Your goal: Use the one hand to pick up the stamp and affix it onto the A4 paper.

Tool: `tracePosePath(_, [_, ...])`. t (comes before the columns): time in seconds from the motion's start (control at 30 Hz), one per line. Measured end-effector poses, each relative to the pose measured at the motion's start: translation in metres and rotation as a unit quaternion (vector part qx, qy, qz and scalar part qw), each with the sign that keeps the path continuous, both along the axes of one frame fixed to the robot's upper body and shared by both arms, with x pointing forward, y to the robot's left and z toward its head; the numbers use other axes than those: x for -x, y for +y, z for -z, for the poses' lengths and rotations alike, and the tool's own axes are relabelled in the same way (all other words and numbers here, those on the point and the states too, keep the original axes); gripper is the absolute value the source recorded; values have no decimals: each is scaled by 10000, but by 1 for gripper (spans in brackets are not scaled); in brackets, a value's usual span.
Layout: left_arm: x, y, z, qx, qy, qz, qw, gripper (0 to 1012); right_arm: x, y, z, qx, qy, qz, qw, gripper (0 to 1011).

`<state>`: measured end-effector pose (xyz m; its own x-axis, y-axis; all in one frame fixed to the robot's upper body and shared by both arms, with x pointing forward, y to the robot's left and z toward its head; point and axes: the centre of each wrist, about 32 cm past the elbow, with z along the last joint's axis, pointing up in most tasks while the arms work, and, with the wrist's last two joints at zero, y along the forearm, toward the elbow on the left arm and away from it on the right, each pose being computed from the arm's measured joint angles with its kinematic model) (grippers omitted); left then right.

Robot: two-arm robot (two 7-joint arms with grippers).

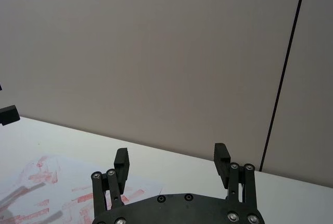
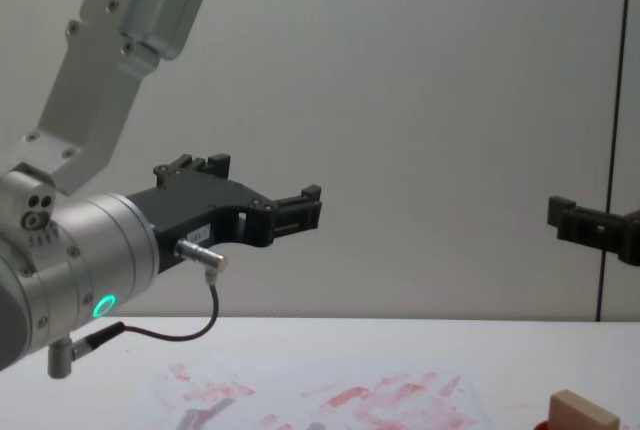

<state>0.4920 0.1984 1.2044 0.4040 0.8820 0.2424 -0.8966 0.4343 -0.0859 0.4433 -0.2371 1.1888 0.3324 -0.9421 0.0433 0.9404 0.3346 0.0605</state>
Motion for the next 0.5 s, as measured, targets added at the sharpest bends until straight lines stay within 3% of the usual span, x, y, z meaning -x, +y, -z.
tracePosePath(0.5, [0, 0, 0, 0, 0, 0, 10000, 1002, 0, 1, 0, 0, 0, -1, 10000, 1001])
